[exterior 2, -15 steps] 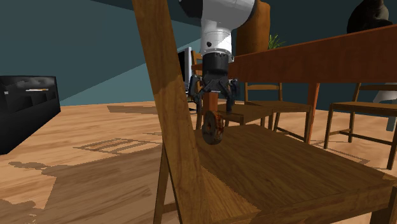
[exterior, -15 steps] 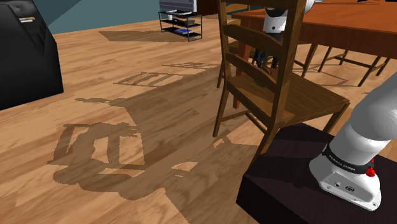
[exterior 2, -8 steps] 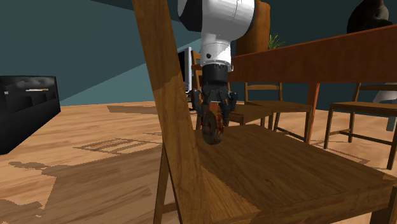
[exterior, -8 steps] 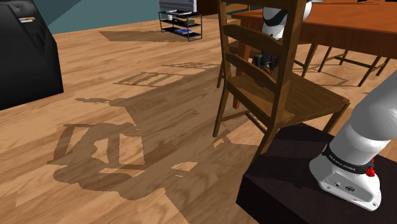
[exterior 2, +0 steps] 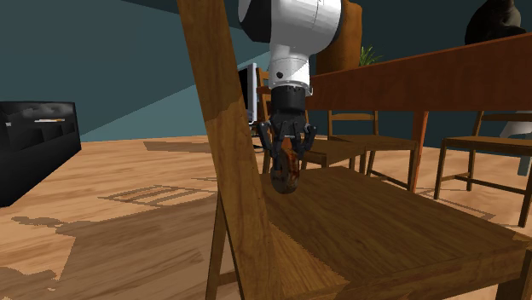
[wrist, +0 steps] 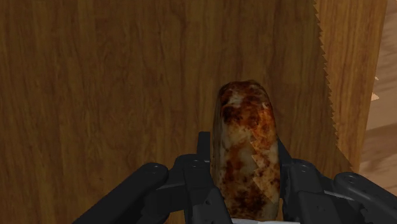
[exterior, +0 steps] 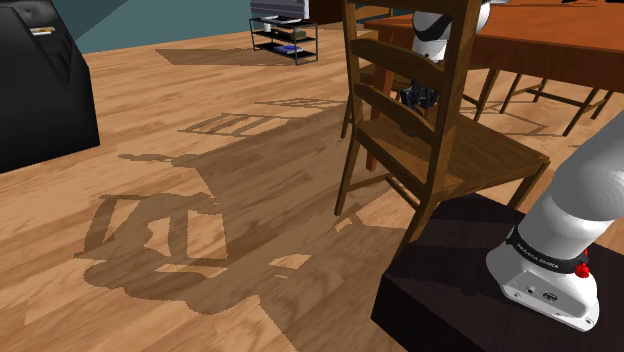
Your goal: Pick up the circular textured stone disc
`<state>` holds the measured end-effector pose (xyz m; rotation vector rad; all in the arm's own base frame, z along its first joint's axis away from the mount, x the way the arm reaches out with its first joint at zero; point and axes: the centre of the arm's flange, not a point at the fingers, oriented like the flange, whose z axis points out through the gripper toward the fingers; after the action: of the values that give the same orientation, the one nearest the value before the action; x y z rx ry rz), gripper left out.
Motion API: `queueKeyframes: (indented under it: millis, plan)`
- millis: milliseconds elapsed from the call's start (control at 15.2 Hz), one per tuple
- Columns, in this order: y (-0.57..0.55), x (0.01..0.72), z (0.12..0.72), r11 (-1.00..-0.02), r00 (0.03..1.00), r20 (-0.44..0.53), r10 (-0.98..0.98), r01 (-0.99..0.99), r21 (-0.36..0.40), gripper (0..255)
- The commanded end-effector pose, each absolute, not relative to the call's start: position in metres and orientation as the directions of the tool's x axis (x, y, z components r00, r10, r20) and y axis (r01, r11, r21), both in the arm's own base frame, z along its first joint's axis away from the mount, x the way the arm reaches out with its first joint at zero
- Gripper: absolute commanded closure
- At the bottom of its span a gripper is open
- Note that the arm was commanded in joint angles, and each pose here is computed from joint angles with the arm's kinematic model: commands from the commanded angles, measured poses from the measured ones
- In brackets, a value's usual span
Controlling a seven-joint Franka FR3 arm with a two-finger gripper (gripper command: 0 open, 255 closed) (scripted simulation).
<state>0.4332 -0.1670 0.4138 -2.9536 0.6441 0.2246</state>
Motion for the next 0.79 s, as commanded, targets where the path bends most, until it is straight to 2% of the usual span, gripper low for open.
queueKeyframes:
  millis: [0,726]
  plan:
    - [-0.167,0.433,0.413,-0.904,0.899,-0.169,-0.404,-0.421,-0.076,255]
    - [-0.167,0.433,0.471,-0.904,0.899,-0.169,-0.404,-0.421,-0.076,255]
